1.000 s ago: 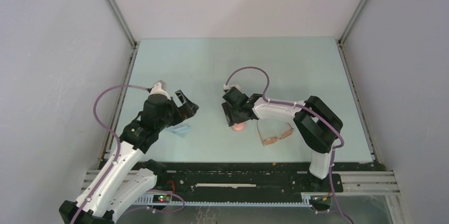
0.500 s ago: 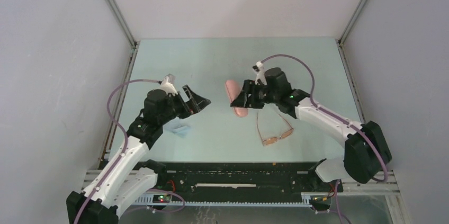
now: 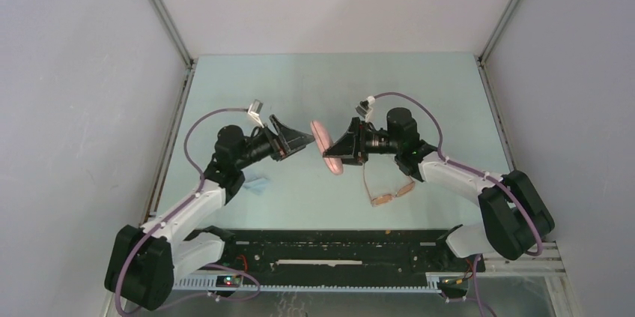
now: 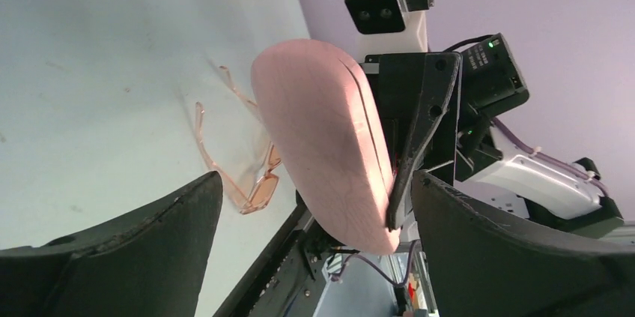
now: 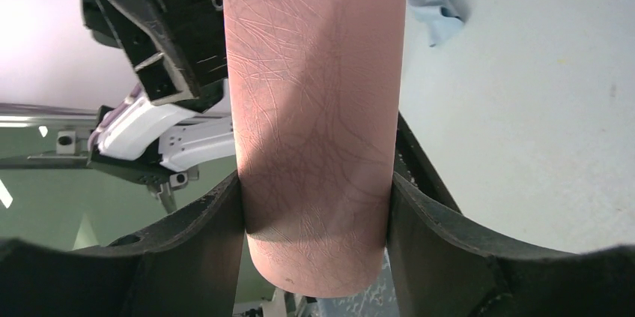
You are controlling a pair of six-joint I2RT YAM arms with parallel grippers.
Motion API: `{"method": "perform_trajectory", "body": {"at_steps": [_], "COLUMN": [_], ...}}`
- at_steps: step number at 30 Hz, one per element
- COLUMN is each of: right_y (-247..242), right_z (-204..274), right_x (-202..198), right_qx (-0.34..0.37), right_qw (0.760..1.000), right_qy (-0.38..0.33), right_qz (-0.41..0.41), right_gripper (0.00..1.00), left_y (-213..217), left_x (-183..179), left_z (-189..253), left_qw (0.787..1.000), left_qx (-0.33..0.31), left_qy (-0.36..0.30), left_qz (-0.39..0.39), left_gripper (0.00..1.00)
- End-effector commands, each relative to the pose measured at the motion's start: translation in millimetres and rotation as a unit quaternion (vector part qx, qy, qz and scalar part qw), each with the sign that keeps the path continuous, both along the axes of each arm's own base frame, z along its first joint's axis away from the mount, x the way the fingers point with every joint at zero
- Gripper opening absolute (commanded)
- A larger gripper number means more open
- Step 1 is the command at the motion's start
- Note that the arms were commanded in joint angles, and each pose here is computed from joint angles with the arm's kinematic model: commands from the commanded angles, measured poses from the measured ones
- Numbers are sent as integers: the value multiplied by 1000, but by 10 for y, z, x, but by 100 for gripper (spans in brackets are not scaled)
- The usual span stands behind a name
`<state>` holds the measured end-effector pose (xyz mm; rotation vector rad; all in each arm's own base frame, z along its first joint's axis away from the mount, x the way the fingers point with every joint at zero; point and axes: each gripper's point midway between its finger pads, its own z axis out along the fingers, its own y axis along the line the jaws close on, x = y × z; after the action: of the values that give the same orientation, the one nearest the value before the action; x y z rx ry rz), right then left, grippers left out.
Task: Organize the sunglasses
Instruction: Pick up the sunglasses case from the center of the board.
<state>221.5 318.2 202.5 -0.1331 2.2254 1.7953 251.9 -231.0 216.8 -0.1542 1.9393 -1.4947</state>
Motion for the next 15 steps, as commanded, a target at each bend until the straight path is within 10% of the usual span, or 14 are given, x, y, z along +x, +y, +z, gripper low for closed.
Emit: {"method": "perform_trajectory", "body": {"at_steps": [1,15], "right_y": [72,251], "right_z": [435,440], "right_x": [-58,-139], "right_qx": [68,89], "right_qw": [997,995], "right_qy": [-35,-10], "right_qz": [31,47], "right_gripper": [38,37], "left_y": [-67,-130], "left_x": [-22,-60], "left_z": [217,200], "left_qw": [998,996], "left_qx": [-43,-75], "left_qy": [-34,-28], "left_qz": [-28,-44], "left_gripper": [100,97]}}
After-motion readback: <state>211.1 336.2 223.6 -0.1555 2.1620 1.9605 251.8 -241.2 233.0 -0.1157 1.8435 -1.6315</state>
